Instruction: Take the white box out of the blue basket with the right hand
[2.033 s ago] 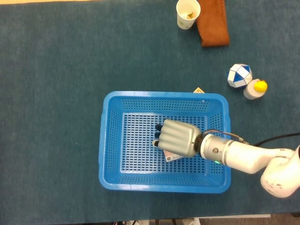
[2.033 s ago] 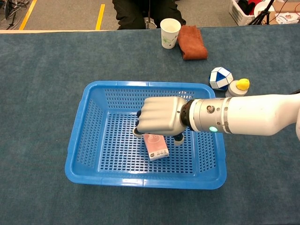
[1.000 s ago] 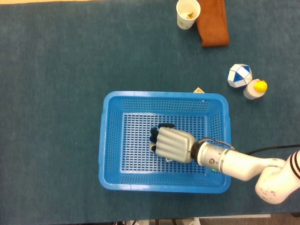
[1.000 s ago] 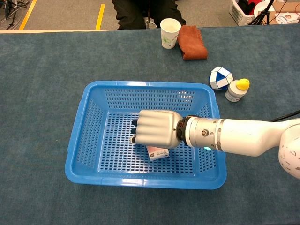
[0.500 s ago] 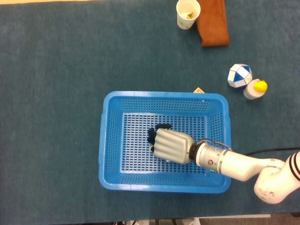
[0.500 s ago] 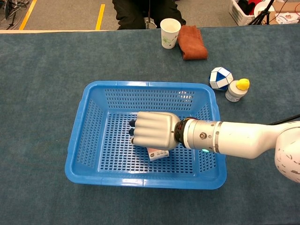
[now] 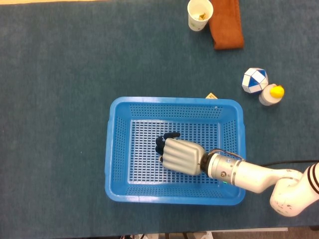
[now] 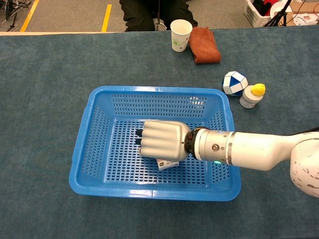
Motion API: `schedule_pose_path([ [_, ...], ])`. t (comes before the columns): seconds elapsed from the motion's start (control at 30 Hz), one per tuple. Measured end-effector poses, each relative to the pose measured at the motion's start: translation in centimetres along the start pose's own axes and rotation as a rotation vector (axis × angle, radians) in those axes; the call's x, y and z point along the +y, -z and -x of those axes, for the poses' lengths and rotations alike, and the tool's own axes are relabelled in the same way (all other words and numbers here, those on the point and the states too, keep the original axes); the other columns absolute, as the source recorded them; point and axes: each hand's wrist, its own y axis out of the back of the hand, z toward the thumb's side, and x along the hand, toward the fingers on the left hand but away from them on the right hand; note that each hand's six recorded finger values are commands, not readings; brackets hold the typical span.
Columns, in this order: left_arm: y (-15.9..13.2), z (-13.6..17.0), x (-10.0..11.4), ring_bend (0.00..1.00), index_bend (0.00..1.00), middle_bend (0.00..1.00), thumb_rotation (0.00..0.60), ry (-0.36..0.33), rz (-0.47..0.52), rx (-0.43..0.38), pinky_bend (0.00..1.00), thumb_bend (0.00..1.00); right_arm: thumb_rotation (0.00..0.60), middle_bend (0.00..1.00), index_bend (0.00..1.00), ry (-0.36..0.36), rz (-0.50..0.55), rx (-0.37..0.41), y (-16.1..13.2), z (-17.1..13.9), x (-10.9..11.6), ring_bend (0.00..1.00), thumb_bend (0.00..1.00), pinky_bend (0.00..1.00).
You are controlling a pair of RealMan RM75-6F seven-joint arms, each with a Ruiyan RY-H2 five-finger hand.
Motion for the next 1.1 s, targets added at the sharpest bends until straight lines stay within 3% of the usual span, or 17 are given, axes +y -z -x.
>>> schedule_pose_path([
  [0.3, -0.1, -0.1, 0.1, 0.23, 0.31, 0.34, 0.600, 0.003, 0.011, -0.008, 0.20, 0.25, 0.600, 0.38, 0.59, 0.022, 0.016, -0.019, 0.4, -0.2, 0.3, 0.28, 0.18, 0.51],
  [0.57, -0.3, -0.6, 0.2, 0.23, 0.31, 0.34, 0.600, 0.001, 0.007, -0.019, 0.20, 0.25, 0.600, 0.38, 0.59, 0.067, 0.107, -0.113, 3.5, -2.3, 2.5, 0.28, 0.18, 0.51],
  [0.87, -0.7, -1.5, 0.1, 0.23, 0.31, 0.34, 0.600, 0.006, 0.010, -0.049, 0.20, 0.25, 0.600, 0.38, 0.59, 0.069, 0.222, -0.328, 10.2, -8.4, 3.7, 0.28, 0.18, 0.51],
  [1.1, -1.1, -2.0, -0.2, 0.23, 0.31, 0.34, 0.600, 0.019, 0.011, -0.070, 0.20, 0.25, 0.600, 0.38, 0.59, 0.026, 0.324, -0.548, 15.1, -14.0, 1.2, 0.28, 0.18, 0.51],
])
